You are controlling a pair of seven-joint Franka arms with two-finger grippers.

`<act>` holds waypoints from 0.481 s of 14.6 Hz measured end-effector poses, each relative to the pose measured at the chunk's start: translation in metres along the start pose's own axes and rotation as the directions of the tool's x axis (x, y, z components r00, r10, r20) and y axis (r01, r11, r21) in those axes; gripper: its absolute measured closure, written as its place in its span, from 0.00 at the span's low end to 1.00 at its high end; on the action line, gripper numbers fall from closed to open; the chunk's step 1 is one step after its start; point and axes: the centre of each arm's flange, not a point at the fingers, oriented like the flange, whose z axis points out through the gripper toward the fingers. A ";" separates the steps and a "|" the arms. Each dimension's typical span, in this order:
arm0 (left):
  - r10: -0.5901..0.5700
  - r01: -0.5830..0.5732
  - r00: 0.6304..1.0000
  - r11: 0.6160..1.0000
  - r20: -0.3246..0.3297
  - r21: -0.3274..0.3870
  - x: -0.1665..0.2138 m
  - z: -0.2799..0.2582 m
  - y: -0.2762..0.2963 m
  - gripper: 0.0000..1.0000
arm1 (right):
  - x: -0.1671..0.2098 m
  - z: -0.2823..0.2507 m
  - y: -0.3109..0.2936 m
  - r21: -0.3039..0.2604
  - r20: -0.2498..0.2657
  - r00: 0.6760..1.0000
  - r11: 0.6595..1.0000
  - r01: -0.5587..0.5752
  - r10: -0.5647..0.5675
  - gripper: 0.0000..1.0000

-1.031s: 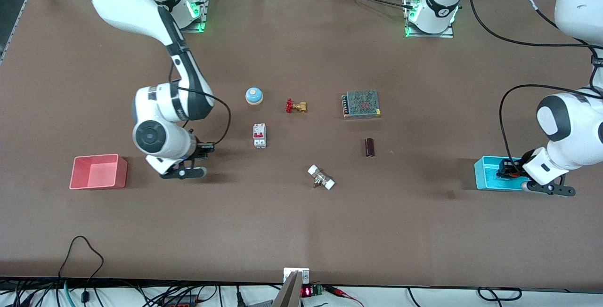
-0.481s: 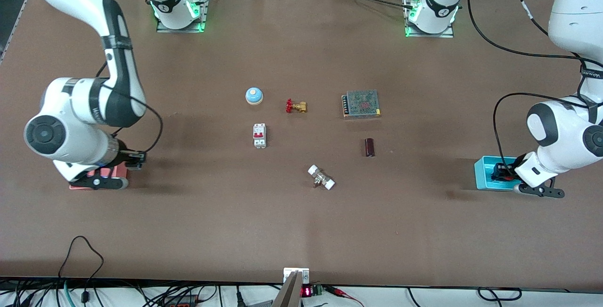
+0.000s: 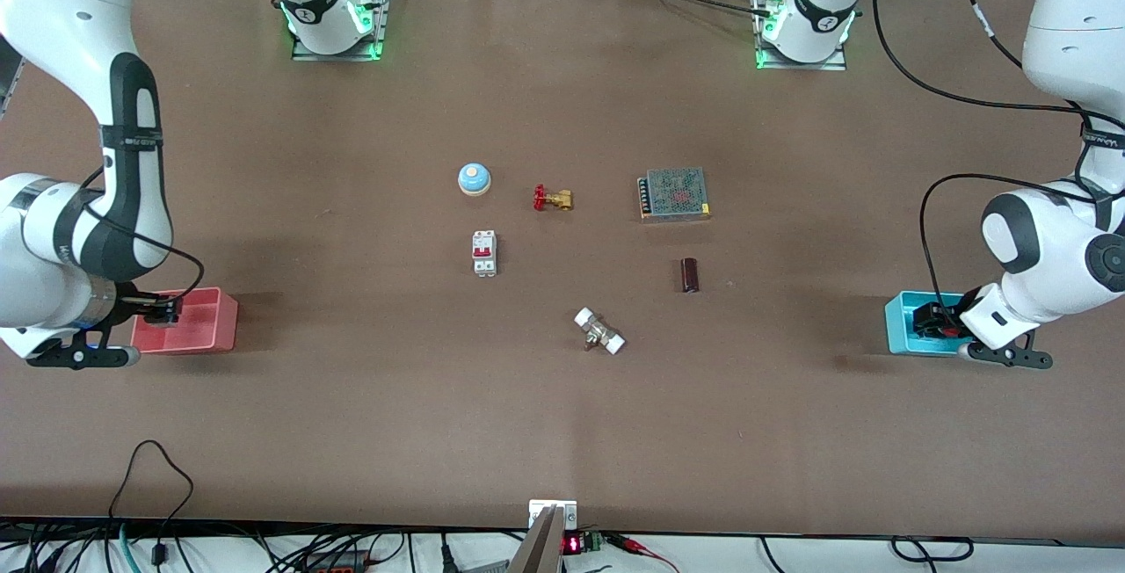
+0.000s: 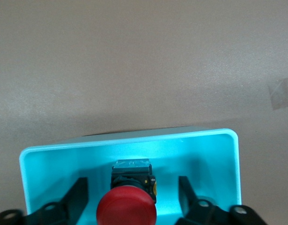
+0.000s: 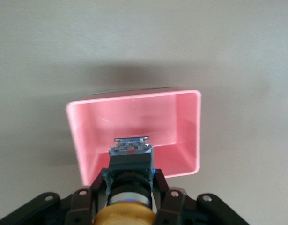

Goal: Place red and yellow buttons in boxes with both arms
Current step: 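Lower the yellow button into the pink box with the right gripper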

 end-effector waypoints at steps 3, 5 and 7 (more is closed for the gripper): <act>0.000 0.000 1.000 1.000 -0.011 0.003 0.004 -0.006 0.000 0.11 | 0.004 0.017 0.003 0.004 0.016 1.000 1.000 0.013 -0.014 0.57; 0.003 -0.003 1.000 1.000 -0.005 -0.001 0.009 -0.021 0.000 0.11 | 0.009 0.028 -0.001 0.021 0.014 1.000 1.000 0.015 -0.015 0.57; 0.004 -0.004 1.000 1.000 0.030 -0.015 0.018 -0.052 -0.003 0.06 | 0.015 0.041 -0.005 0.026 0.012 1.000 1.000 0.015 -0.015 0.57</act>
